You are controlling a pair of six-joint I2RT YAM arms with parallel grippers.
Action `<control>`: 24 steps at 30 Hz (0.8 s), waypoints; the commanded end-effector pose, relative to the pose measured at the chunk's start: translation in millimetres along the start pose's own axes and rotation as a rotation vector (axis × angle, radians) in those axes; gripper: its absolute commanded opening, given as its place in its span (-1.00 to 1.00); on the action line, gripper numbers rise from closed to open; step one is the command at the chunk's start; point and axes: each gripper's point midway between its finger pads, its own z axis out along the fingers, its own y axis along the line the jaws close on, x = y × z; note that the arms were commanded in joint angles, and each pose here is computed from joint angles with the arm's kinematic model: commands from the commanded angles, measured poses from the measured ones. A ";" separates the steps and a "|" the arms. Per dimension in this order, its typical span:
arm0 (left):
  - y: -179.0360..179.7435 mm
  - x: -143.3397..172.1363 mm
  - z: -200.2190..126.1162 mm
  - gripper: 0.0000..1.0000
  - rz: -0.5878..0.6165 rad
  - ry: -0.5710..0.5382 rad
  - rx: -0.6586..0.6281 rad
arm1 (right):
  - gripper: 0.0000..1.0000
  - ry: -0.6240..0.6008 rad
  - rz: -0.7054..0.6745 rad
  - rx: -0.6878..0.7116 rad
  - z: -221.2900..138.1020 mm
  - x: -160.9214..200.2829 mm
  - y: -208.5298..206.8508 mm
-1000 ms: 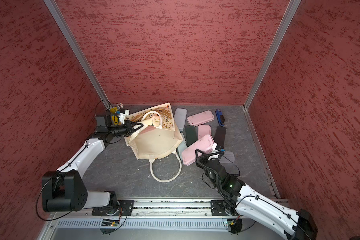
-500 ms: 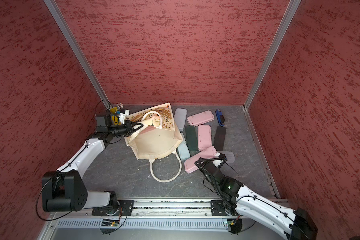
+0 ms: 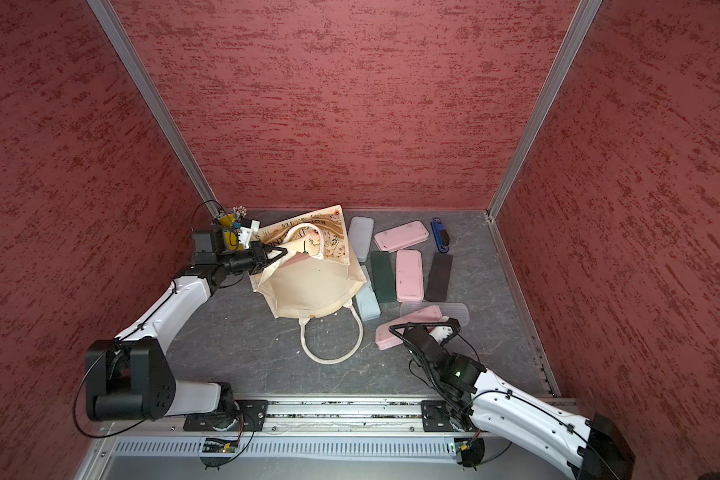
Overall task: Take out the pencil case from the canvas bag
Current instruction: Place the pencil case at the center of the board.
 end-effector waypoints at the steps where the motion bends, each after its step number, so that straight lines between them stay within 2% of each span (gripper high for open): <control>1: -4.2 0.8 1.9 -0.93 0.001 0.015 0.011 | -1.00 -0.068 0.051 0.029 -4.2 -14.4 -6.6; 7: -3.1 1.2 2.3 -0.94 -0.001 0.016 0.010 | -1.00 -0.072 0.101 0.067 -2.8 -15.2 -22.6; 11: -3.4 0.9 2.2 -0.93 -0.001 0.015 0.010 | -0.88 -0.063 0.146 0.076 -1.0 -13.5 -31.4; 15: -4.1 0.8 1.8 -0.93 0.001 0.015 0.011 | -0.59 -0.082 0.167 0.064 -2.9 -18.0 -31.5; 20: -4.6 0.9 1.4 -0.93 0.002 0.014 0.012 | -0.39 -0.093 0.181 0.070 -6.2 -21.4 -33.4; 24: -7.3 1.8 2.6 -0.94 0.009 0.014 0.013 | -0.08 -0.092 0.204 0.084 -7.4 -21.7 -36.8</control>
